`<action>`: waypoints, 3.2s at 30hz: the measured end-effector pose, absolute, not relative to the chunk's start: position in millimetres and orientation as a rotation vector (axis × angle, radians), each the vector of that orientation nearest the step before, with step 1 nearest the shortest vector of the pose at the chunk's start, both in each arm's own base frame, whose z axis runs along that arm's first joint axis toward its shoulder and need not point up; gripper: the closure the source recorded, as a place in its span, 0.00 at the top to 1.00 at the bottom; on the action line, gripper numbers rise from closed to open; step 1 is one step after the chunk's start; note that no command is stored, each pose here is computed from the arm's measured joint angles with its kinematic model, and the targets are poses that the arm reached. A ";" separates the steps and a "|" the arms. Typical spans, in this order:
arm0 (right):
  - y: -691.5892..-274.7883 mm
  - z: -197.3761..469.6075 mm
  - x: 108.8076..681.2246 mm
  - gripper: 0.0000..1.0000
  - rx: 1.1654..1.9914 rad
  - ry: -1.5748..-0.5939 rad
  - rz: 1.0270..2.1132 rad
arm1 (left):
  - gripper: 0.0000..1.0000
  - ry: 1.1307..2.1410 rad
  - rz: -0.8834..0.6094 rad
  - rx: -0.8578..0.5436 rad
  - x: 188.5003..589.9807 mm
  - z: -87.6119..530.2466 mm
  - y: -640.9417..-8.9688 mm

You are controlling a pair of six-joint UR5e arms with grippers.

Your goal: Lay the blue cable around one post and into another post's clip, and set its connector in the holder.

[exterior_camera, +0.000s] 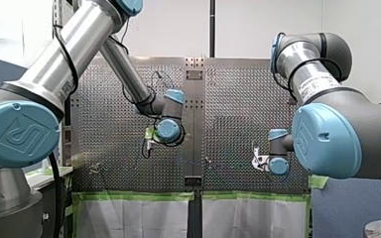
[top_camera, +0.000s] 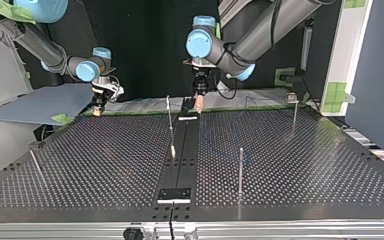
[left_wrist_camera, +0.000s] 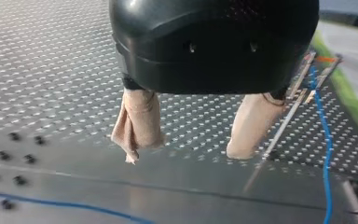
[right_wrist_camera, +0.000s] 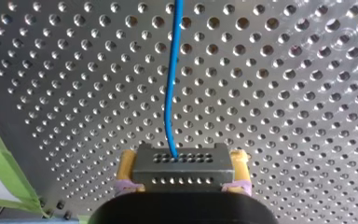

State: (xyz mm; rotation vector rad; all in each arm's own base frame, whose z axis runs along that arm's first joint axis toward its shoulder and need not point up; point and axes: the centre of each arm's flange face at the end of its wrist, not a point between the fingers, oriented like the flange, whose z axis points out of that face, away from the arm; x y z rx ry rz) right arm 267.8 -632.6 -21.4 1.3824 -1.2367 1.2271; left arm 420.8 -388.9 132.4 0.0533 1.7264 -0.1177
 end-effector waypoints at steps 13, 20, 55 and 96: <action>-632.2 -23.2 268.8 0.00 1.388 -1.234 1.235 | 1.00 1.629 -0.243 -0.079 413.5 164.9 -365.3; -632.0 -23.9 269.1 0.00 1.390 -1.233 1.237 | 1.00 1.497 -0.329 -0.187 439.8 210.0 -349.0; -635.6 -21.6 275.5 0.00 1.396 -1.229 1.243 | 1.00 1.193 -0.504 -0.542 478.2 353.2 -237.8; -633.1 -23.6 278.9 0.00 1.417 -1.223 1.230 | 1.00 1.267 -0.790 -0.753 535.8 308.9 -253.1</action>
